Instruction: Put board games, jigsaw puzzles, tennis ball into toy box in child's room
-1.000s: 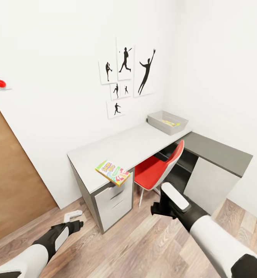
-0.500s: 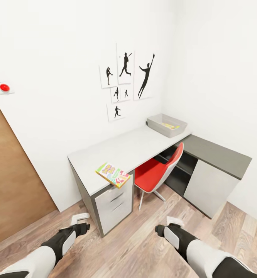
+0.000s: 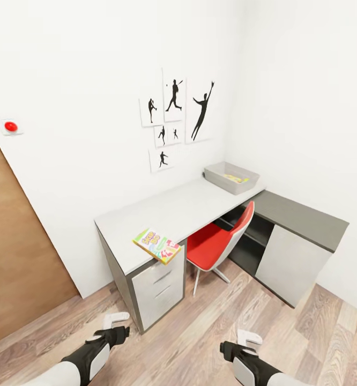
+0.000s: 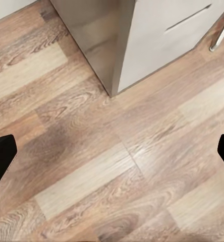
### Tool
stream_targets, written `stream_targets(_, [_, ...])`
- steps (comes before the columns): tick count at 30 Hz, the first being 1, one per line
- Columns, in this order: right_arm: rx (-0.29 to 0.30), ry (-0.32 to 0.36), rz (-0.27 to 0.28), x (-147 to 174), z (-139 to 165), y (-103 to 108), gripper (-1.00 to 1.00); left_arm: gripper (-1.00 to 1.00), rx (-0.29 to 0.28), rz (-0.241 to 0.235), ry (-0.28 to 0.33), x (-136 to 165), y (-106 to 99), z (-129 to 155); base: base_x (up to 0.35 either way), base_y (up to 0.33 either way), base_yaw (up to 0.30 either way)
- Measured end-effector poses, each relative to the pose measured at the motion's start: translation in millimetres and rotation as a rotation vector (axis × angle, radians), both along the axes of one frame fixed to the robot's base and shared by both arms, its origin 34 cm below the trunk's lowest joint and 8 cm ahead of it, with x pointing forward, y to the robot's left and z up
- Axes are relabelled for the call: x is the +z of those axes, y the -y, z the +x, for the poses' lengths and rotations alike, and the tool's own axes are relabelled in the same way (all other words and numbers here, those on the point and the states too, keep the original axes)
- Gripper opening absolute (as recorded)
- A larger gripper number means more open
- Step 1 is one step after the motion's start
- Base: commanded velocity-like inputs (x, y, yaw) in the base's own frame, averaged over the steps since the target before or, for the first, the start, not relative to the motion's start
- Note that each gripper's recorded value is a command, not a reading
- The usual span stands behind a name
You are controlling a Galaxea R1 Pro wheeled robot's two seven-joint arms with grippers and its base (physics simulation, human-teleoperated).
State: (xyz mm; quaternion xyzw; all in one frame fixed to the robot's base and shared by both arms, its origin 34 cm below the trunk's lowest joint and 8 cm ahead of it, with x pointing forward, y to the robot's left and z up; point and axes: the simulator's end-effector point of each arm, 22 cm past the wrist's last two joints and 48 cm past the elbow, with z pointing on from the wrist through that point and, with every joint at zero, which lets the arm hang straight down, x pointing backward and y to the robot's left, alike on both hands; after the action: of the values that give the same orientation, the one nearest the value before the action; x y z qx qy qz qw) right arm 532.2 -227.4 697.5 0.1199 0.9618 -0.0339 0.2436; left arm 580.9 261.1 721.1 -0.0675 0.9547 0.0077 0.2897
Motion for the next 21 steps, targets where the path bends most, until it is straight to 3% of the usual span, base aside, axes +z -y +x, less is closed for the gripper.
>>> stream_targets(6, [0.036,0.037,-0.025,5,4,0,1.0,1.0,-0.013,-0.001,0.033,5,8,2,0.0,0.0,0.0])
stream_targets(21, [0.034,0.097,-0.036,15,9,2,1.0,1.0,-0.017,-0.007,0.05,12,15,3,0.0,0.0,0.0])
